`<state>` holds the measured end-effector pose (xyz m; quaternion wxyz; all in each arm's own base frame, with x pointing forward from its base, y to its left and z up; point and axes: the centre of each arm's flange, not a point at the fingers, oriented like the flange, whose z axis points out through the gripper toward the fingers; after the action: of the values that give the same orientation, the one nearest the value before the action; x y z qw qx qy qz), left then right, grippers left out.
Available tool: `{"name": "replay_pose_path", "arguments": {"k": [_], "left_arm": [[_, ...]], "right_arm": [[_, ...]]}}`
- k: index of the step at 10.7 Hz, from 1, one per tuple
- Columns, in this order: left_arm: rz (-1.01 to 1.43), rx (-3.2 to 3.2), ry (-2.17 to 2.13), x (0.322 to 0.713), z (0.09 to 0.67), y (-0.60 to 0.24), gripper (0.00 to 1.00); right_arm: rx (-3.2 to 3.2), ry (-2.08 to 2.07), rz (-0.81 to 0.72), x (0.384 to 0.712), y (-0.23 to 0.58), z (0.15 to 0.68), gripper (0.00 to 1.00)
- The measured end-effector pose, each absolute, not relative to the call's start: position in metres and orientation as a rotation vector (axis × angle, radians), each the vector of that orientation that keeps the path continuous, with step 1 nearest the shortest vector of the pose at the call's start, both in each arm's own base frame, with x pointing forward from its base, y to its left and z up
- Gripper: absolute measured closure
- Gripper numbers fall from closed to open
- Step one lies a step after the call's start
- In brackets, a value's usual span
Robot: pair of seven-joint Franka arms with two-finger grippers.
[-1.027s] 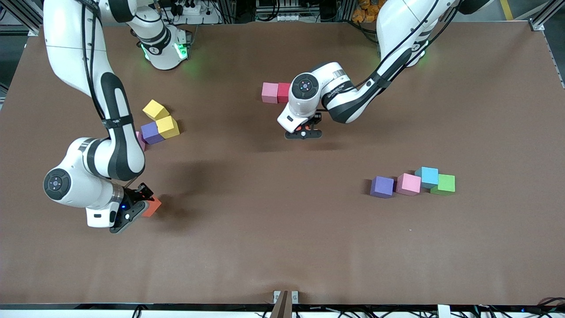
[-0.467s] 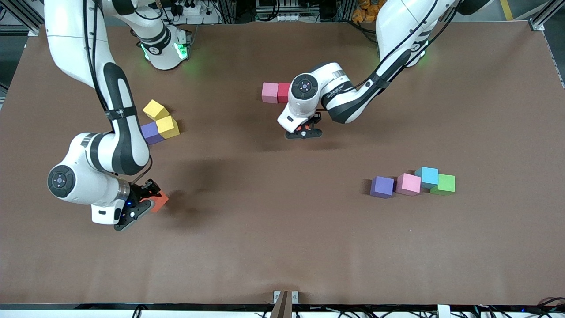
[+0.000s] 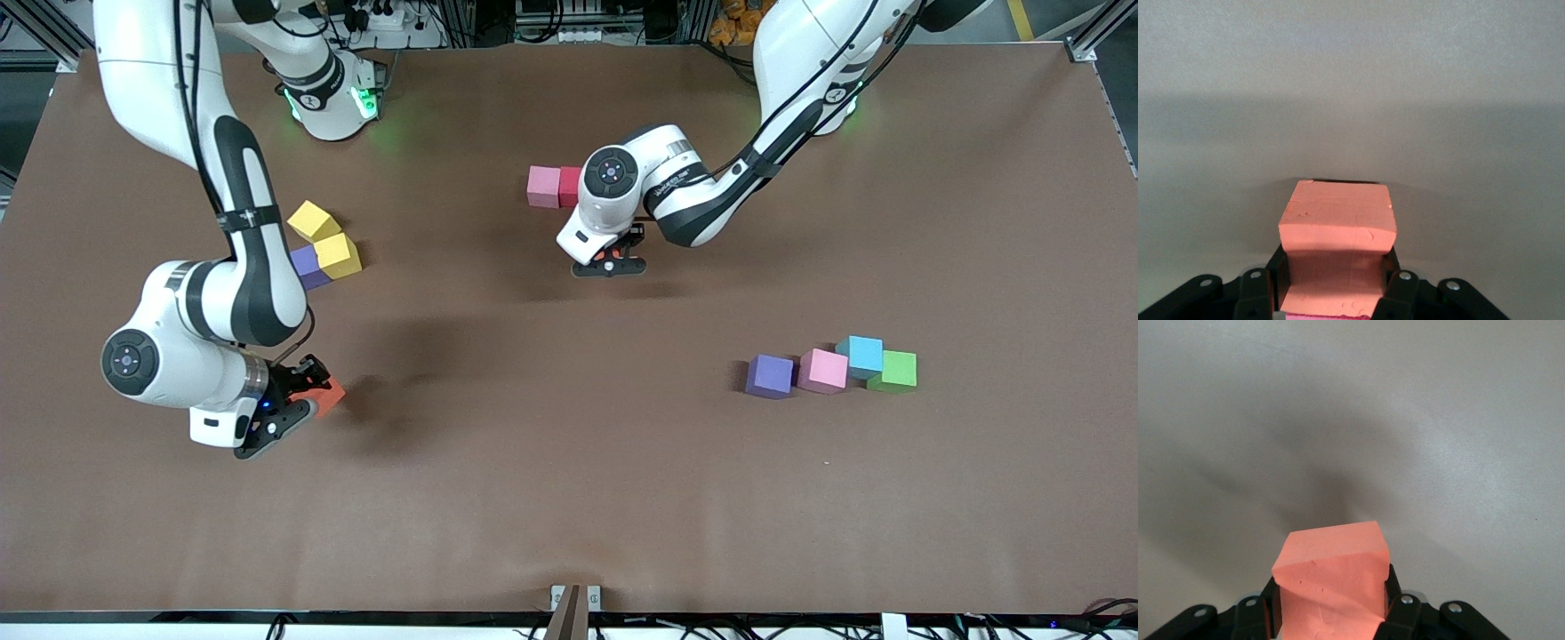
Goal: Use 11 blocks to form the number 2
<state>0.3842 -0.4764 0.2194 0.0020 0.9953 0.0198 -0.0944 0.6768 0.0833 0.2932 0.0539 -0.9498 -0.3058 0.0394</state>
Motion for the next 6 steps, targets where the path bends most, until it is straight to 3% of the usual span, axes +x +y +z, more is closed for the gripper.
{"name": "replay_pose_path", "arguments": {"k": [6], "left_arm": [[-0.292, 3.139, 0.032, 0.377, 0.210, -0.473, 0.44]], "right_arm": [[-2.846, -1.027, 0.167, 0.658, 0.138, 0.314, 0.41]]}}
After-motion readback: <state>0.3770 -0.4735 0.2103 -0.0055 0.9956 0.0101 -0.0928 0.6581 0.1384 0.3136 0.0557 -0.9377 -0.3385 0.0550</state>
